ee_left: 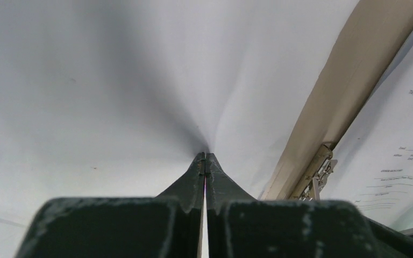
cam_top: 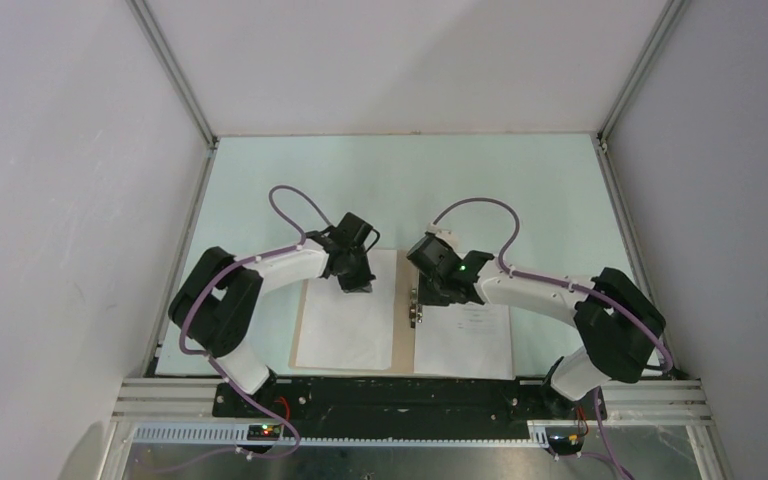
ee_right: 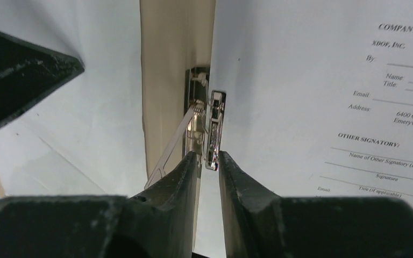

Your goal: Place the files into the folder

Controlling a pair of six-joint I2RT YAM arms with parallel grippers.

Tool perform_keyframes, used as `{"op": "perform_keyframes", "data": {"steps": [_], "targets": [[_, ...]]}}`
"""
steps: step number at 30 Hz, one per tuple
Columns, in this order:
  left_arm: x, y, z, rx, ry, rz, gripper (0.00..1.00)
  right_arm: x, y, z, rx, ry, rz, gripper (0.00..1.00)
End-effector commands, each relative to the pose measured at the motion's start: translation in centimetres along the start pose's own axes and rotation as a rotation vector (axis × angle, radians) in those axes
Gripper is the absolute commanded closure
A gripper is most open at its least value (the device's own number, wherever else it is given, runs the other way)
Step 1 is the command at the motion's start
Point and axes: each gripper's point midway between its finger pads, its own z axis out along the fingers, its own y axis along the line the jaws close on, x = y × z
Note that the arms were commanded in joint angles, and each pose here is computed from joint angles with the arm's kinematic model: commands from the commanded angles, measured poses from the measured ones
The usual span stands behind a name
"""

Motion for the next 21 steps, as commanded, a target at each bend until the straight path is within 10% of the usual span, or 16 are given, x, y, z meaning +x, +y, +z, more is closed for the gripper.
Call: {"op": "perform_keyframes", "data": {"steps": [1,21], "targets": [[-2.0,-2.6,-2.2,0.093,-0.052,0.033,0.97,-1.9,0.3,0.0,-0.036,-0.036,0.085,0.75],[-3.2,-1.9,-7.6,0.137,-0.153,0.023,0.91,-1.3,0.3,4.9,0.025,0.044,0.114,0.93]]}}
